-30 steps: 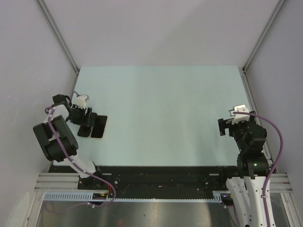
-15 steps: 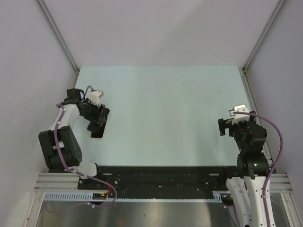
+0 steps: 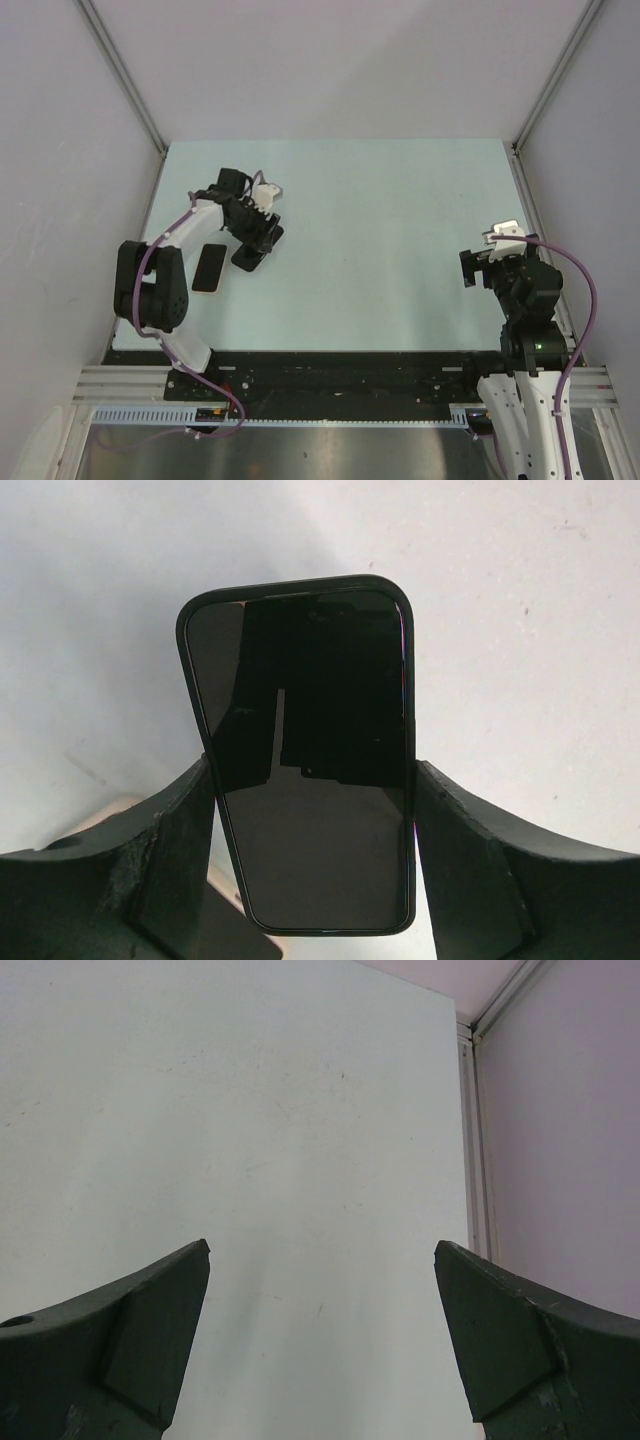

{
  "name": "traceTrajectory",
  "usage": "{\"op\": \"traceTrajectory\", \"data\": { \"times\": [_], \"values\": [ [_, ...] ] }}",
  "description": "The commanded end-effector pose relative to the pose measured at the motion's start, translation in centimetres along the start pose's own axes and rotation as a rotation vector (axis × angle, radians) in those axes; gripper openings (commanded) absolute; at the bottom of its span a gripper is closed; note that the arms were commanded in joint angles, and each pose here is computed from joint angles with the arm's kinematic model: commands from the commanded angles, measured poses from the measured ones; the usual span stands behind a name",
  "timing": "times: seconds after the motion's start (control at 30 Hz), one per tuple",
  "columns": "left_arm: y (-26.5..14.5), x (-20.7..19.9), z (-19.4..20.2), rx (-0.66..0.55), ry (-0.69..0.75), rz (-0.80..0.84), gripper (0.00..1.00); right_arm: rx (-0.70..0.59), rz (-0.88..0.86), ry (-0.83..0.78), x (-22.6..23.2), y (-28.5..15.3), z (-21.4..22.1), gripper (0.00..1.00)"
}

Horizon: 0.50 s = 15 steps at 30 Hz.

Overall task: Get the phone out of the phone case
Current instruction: Adjust the phone at the center of the board.

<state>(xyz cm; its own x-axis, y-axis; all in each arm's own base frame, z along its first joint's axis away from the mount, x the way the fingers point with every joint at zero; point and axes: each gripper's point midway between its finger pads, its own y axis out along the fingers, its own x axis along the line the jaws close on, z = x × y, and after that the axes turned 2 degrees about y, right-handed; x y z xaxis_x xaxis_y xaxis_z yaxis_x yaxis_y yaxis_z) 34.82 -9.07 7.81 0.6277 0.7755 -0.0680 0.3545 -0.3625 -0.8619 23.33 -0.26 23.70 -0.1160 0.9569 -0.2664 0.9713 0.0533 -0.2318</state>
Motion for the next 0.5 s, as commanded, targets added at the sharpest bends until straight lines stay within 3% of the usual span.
{"op": "traceTrajectory", "data": {
  "times": [0.0, 0.3, 0.4, 0.43, 0.47],
  "values": [
    [0.9, -0.4, -2.9, -0.011, -0.044, -0.034, 0.09, -0.017, -0.011, -0.009, 0.2, 0.2, -0.4, 1.0],
    [5.0, -3.2, -3.6, 0.063, -0.028, 0.022, 0.16, -0.018, -0.024, -0.013, 0.5, 0.3, -0.5, 1.0],
    [5.6, -3.5, -3.6, 0.074, -0.027, 0.028, 0.29, -0.019, -0.025, -0.015, 0.6, 0.4, -0.6, 1.0],
    [5.7, -3.6, -3.8, 0.075, -0.026, 0.028, 0.39, -0.019, -0.025, -0.015, 0.6, 0.3, -0.6, 1.0],
    [5.9, -3.5, -3.6, 0.081, -0.029, 0.028, 0.4, -0.02, -0.027, -0.017, 0.6, 0.3, -0.6, 1.0]
  ]
}}
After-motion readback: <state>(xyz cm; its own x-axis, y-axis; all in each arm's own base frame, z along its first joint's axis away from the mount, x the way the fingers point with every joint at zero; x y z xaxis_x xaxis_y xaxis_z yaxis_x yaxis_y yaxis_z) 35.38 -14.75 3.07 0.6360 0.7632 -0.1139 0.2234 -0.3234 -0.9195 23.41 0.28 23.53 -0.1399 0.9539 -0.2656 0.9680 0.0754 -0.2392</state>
